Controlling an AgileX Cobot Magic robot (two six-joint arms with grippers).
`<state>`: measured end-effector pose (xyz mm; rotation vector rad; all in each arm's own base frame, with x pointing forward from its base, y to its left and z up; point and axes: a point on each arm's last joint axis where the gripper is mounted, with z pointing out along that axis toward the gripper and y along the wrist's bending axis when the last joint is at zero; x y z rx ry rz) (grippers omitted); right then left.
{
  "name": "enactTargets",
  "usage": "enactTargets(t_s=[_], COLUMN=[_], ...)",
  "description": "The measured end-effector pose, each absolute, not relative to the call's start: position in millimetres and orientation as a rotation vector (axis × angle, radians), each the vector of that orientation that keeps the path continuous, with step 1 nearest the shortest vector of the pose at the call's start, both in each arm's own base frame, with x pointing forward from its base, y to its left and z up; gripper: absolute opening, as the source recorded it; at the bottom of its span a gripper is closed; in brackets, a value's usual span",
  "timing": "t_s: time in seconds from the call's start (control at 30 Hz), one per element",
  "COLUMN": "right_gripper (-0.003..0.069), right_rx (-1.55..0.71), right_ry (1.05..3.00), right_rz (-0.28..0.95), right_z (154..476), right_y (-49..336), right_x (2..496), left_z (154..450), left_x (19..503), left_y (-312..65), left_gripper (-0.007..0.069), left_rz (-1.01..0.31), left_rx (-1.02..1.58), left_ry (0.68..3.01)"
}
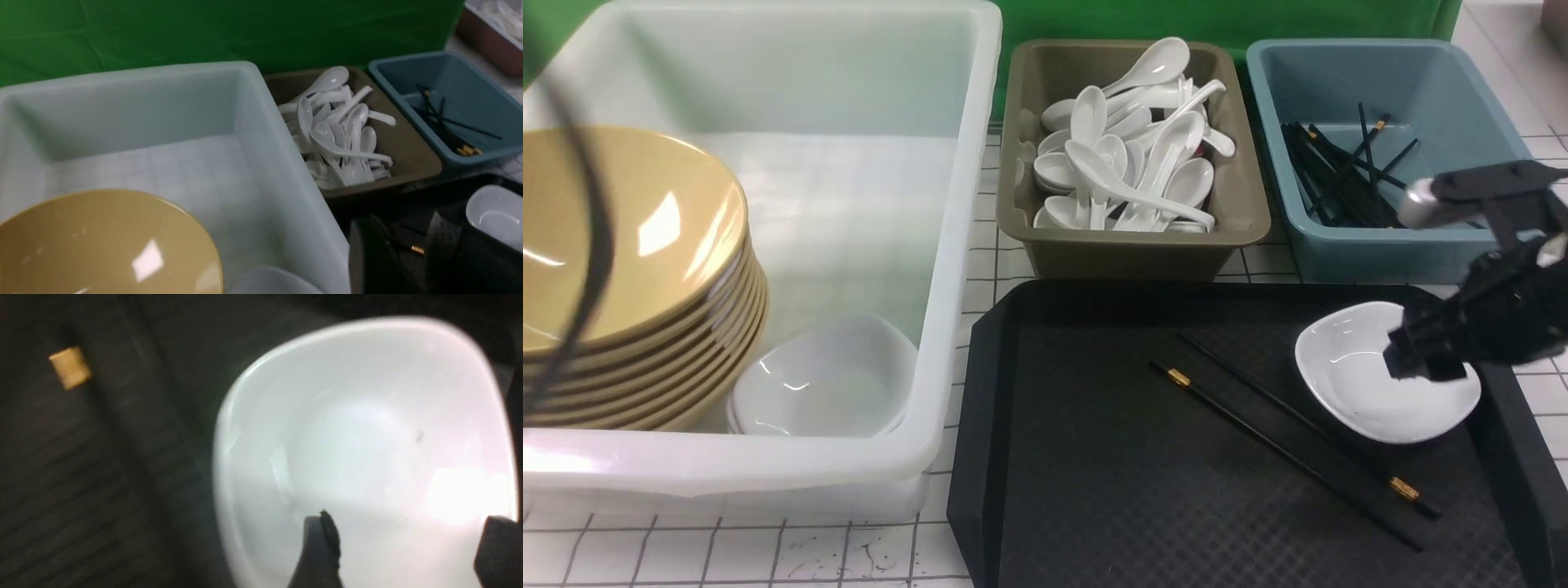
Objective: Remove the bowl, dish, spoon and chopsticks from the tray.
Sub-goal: Use the right arm to grab the plate
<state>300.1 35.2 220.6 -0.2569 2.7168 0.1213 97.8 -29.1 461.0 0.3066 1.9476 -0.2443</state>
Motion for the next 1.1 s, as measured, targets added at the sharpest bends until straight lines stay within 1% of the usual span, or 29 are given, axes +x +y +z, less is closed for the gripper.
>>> enactTargets(t_s=[0.07, 0.1, 0.13, 0.27, 0.37, 0.43, 0.5, 0.6, 0.67, 0.7, 0.8, 0.83, 0.9, 0.93, 0.97, 1.03, 1.1], right_gripper=[0.0517, 0.0517, 0.0517, 0.0517, 0.0517, 0.0517, 0.0517, 0.0512, 0.0507, 0.0503, 0.0497, 0.0496, 0.0495, 0.0495, 0.0496, 0.0496, 0.0496], right_rx=[-0.255, -0.258, -0.260, -0.287, -0.286, -0.286, -0.269, -0.335, -0.382, -0.430, -0.521, -0.537, -0.539, -0.529, -0.513, -0.479, -0.422], right_ry=[2.761, 2.775, 2.792, 2.808, 2.809, 2.815, 2.859, 2.885, 2.883, 2.879, 2.862, 2.857, 2.847, 2.847, 2.828, 2.795, 2.785], right_rz=[0.110, 0.104, 0.102, 0.096, 0.101, 0.111, 0.206, 0.360, 0.395, 0.419, 0.445, 0.442, 0.389, 0.382, 0.326, 0.252, 0.210], right_z=[208.2, 202.1, 195.2, 181.6, 178.1, 177.7, 177.2, 176.8, 176.3, 176.1, 176.5, 177.7, 183.2, 184.5, 193.0, 204.7, 209.1], right_y=[29.7, 27.2, 25.9, 25.4, 25.8, 26.3, 31.9, 54.6, 66.5, 79.1, 100.8, 104.8, 101.7, 100.4, 92.4, 77.1, 60.4], right_x=[317.8, 324.4, 330.3, 339.9, 342.3, 341.8, 337.2, 329.8, 326.8, 323.6, 318.3, 317.5, 319.3, 319.3, 321.4, 324.5, 327.5], left_z=[441.0, 432.4, 415.7, 376.0, 353.5, 346.0, 332.0, 322.9, 320.3, 319.2, 319.1, 319.5, 320.2, 320.4, 320.4, 320.4, 320.5], left_x=[80.1, 71.4, 64.5, 45.7, 40.1, 39.1, 41.7, 46.9, 49.2, 50.2, 52.2, 52.4, 52.8, 52.9, 52.9, 52.9, 52.9], left_y=[-24.6, -21.5, -17.6, -7.0, -1.6, -0.1, 1.8, 2.2, 2.1, 2.0, 1.9, 1.9, 1.8, 1.8, 1.8, 1.8, 1.7], left_gripper=[0.0027, 0.0011, 0.0000, -0.0011, -0.0013, -0.0012, -0.0012, -0.0012, -0.0012, -0.0012, -0.0012, -0.0012, -0.0012, -0.0012, -0.0012, -0.0012, -0.0012], left_rz=[-0.179, -0.136, -0.086, 0.057, 0.136, 0.160, 0.192, 0.206, 0.209, 0.209, 0.214, 0.215, 0.215, 0.215, 0.215, 0.215, 0.212], left_rx=[0.320, 0.322, 0.321, 0.325, 0.330, 0.331, 0.337, 0.341, 0.342, 0.342, 0.340, 0.340, 0.339, 0.338, 0.338, 0.338, 0.335], left_ry=[1.963, 1.966, 1.993, 2.030, 2.044, 2.044, 2.054, 2.049, 2.038, 2.033, 2.009, 2.003, 1.994, 1.992, 1.991, 1.991, 1.991])
